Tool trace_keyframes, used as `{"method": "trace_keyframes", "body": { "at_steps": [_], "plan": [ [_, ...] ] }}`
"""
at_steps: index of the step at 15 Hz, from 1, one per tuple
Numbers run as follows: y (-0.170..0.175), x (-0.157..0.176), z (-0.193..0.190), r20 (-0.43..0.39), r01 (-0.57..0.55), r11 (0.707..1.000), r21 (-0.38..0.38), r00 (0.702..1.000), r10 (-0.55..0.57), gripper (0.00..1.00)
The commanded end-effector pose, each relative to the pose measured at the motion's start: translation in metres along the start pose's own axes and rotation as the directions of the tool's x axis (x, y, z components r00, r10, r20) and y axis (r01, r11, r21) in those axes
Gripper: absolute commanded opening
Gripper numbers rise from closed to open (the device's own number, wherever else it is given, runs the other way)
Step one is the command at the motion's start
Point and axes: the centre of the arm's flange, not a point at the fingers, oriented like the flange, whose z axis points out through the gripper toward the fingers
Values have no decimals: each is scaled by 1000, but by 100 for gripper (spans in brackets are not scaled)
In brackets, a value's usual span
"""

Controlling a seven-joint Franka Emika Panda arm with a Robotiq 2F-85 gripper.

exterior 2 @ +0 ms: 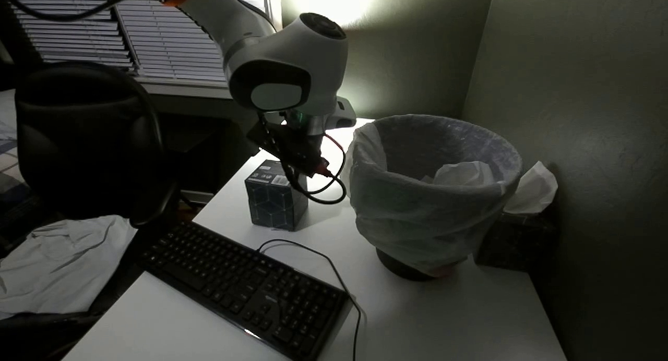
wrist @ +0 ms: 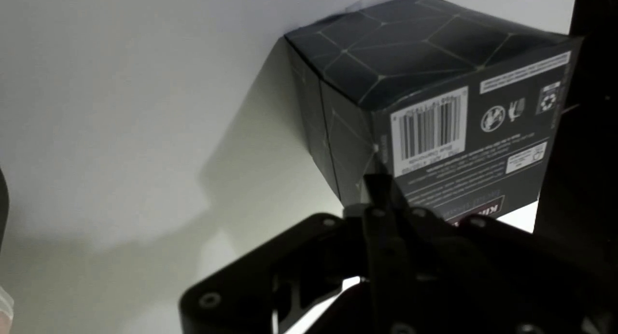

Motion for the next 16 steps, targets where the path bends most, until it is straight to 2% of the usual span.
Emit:
{"method": "trace_keyframes", "body": {
  "at_steps": [1,8,15,16],
  "plan": [
    [-14,2,3,1,23,999,-40,1000,-23,0],
    [-40,0,4,28,98,992,-78,995,-97,0],
    [-58,-11,-13,-32,148,980,-135,988,-154,0],
    [-56,-10,-15,-28,149,980,-132,988,-154,10]
  ]
}}
